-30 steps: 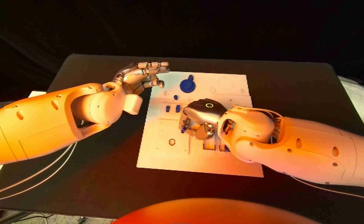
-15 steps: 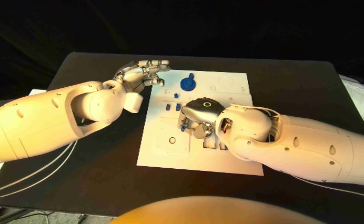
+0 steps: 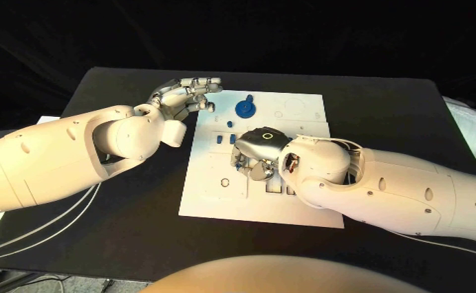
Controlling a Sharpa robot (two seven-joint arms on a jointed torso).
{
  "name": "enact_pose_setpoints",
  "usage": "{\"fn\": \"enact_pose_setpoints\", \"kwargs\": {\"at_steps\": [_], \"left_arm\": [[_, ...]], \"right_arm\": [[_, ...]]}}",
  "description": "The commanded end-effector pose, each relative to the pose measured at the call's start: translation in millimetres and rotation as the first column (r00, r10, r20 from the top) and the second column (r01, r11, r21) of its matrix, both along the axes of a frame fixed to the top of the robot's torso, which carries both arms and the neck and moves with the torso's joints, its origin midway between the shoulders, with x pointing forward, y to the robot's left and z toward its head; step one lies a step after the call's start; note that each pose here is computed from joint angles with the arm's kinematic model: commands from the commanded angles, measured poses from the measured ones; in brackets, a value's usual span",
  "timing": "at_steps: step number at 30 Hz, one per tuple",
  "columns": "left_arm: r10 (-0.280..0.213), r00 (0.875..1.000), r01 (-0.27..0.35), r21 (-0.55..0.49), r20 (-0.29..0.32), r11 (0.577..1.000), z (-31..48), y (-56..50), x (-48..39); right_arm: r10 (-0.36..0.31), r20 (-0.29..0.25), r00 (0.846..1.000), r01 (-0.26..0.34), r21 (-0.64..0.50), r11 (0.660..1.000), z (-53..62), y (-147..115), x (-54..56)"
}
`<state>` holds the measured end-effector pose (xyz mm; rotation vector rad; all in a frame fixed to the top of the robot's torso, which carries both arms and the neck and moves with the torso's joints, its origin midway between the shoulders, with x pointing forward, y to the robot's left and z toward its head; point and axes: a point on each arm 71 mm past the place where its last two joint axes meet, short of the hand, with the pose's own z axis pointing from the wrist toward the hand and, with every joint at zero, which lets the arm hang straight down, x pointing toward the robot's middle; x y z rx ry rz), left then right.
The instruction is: Assemble the parts on the task board
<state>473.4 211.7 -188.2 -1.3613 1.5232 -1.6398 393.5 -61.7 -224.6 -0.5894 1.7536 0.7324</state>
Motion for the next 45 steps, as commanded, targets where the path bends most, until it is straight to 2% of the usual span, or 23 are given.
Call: {"fn": "enact_pose_setpoints", "kwargs": {"at_steps": [1,8,13,17,19,23,26,30,35,45], "left_arm": [[-0.023,1.000,0.023,-0.008,0.007,1.000,1.0,-2.9,-1.0],[-0.024,1.000,0.024,-0.007,0.005,1.000,0.8,-2.6,-0.9],[-0.024,1.000,0.024,-0.007,0.004,1.000,0.6,-2.6,-0.6],[-0.022,1.000,0.022,-0.006,0.004,1.000,0.4,-1.9,-0.3],[-0.022,1.000,0.022,-0.006,0.004,1.000,0.4,-1.6,-0.3],[-0.022,1.000,0.022,-0.006,0.004,1.000,0.4,-1.6,-0.3],[-0.023,1.000,0.023,-0.006,0.004,1.000,0.4,-1.9,-0.5],[-0.026,1.000,0.026,-0.007,0.004,1.000,0.5,-2.7,-0.8],[-0.028,1.000,0.028,-0.007,0.005,1.000,0.5,-3.1,-0.9],[-0.030,1.000,0.030,-0.007,0.004,1.000,0.3,-2.9,-1.0]], "right_arm": [[-0.015,-0.016,1.000,0.014,-0.052,0.999,-8.2,-3,0.2],[-0.014,-0.004,1.000,0.014,-0.022,1.000,-4.9,-8,-1.9],[-0.023,0.017,1.000,0.022,0.018,1.000,2.3,-19,-5.4],[-0.046,0.049,0.998,0.043,0.049,0.998,15.5,-33,-6.6],[-0.072,0.070,0.995,0.068,0.055,0.996,26.0,-46,-5.4],[-0.129,0.097,0.987,0.126,0.034,0.991,39.1,-67,2.0],[-0.169,0.109,0.979,0.169,0.010,0.986,43.9,-82,8.6],[-0.216,0.115,0.969,0.222,-0.034,0.975,45.1,-101,16.6],[-0.242,0.116,0.963,0.252,-0.083,0.964,42.8,-113,22.2],[-0.233,0.084,0.969,0.244,-0.148,0.958,34.8,-115,25.0]]}}
